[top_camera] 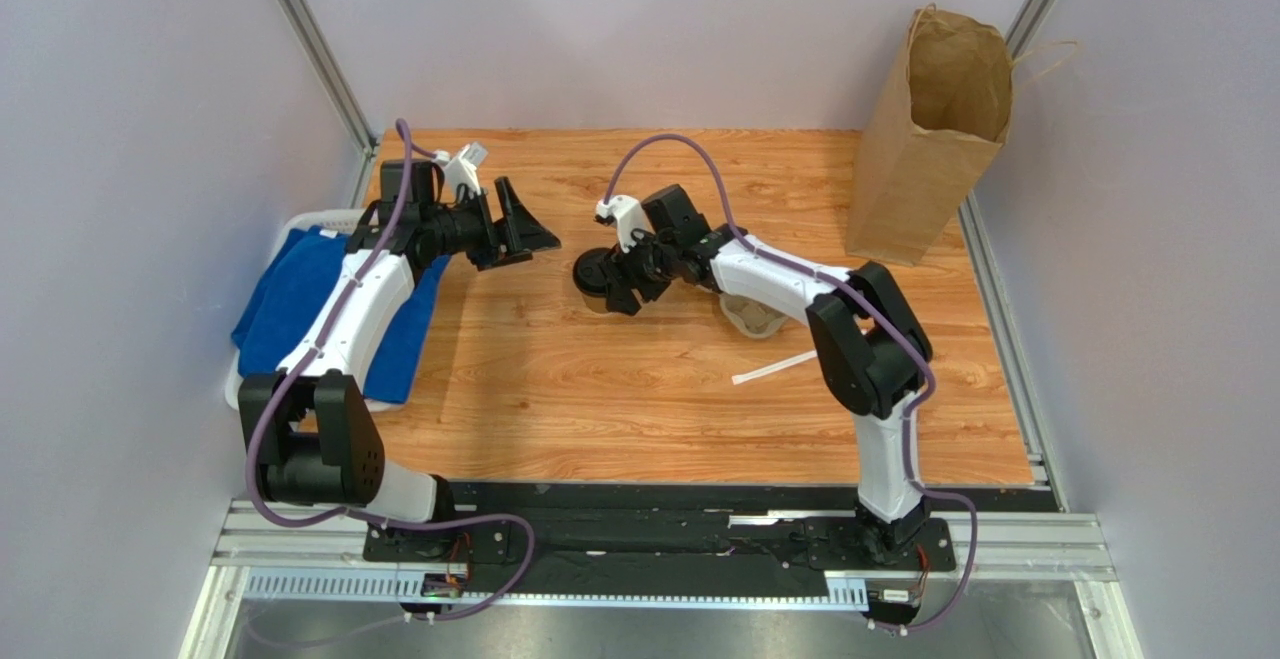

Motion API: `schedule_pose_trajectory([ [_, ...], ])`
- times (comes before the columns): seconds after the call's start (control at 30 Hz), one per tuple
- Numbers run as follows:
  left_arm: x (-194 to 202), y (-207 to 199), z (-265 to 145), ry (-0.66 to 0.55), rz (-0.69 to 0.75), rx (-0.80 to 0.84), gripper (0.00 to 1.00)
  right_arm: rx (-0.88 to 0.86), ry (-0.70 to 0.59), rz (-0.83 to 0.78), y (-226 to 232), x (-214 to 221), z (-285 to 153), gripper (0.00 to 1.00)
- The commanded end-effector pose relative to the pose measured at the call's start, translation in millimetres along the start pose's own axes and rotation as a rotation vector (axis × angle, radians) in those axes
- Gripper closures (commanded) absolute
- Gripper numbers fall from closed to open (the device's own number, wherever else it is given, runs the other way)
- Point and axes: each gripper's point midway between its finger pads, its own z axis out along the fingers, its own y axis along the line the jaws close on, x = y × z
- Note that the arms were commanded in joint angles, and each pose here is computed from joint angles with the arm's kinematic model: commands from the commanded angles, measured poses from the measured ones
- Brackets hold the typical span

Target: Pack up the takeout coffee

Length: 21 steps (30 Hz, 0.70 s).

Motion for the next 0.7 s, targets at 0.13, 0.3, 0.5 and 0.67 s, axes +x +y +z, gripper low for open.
schedule_pose_trajectory([
  [0.13, -12, 12, -9, -0.024, 0.017, -0.007, 0.15, -0.027, -0.091, -0.064, -12, -46, 41, 0.34],
  [0.3, -15, 9, -9, -0.025, 0.03, 0.013, 0.15, -0.041, -0.142, -0.071, -13, -72, 45, 0.34],
  [0.5, -25, 5, -6, -0.025, 0.1, 0.035, 0.15, -0.046, -0.15, -0.011, -17, -72, -10, 0.33],
  [0.67, -20, -24, 19, 0.052, 0.307, 0.038, 0.16, 0.003, -0.195, 0.05, -22, -72, -91, 0.32],
])
